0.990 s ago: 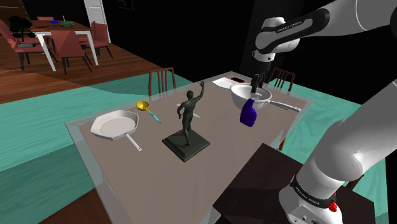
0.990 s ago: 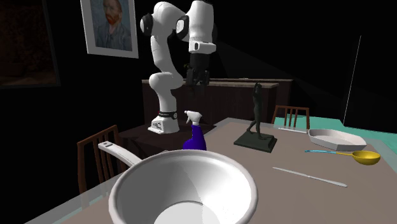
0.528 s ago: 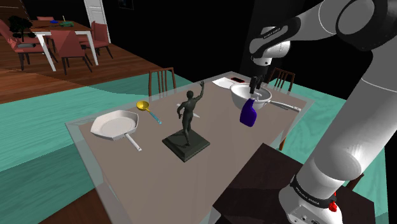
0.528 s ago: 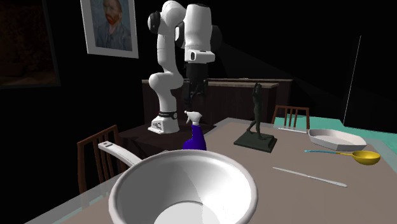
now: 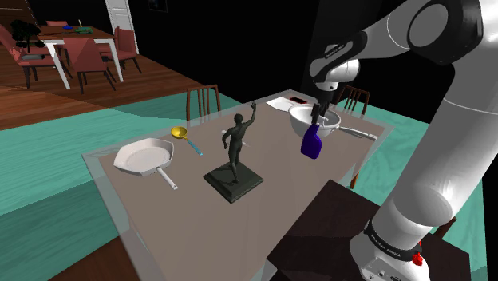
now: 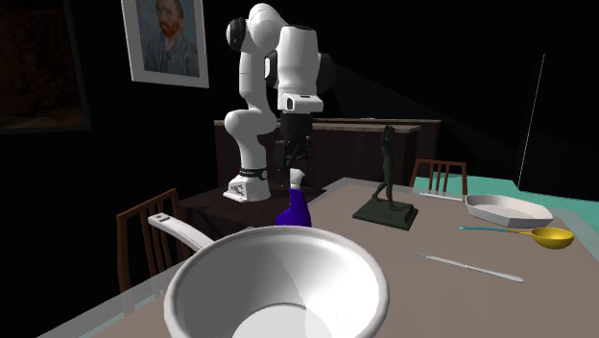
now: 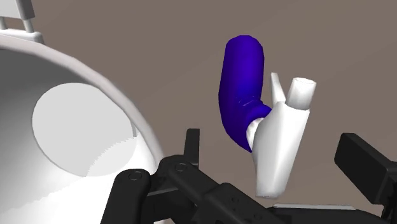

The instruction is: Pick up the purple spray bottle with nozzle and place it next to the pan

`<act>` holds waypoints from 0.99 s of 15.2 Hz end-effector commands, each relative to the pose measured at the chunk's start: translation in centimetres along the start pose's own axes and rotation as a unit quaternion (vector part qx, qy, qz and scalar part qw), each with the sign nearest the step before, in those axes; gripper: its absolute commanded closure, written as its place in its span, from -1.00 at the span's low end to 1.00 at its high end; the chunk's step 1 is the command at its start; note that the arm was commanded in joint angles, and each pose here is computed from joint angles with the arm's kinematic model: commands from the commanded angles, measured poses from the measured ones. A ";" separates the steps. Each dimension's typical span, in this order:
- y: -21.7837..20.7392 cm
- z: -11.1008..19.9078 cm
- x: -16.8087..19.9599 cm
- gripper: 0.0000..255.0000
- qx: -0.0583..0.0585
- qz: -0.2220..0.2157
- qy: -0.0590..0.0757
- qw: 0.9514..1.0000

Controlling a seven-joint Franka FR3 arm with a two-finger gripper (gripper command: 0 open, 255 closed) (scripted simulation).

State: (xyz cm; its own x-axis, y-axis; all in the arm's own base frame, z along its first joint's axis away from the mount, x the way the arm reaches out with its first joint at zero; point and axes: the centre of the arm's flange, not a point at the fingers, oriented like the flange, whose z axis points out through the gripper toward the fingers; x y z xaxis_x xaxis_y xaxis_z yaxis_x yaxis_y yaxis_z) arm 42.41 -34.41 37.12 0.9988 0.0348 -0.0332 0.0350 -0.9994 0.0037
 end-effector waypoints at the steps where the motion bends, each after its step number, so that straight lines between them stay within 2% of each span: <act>1: 0.0 0.2 0.0 -1.00 0.000 0.000 0.000 1.000; 6: 0.0 0.2 0.0 -1.00 0.000 0.000 0.000 1.000; 7: 0.0 0.2 0.0 1.00 0.000 0.000 0.000 1.000; 15: 0.0 0.2 0.0 1.00 0.000 0.000 0.000 1.000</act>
State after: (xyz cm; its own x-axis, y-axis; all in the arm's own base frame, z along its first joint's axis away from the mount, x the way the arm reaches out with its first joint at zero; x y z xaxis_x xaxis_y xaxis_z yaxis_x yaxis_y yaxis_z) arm 42.37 -34.41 36.93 0.9989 0.0347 -0.0326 0.0348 -0.9994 0.0040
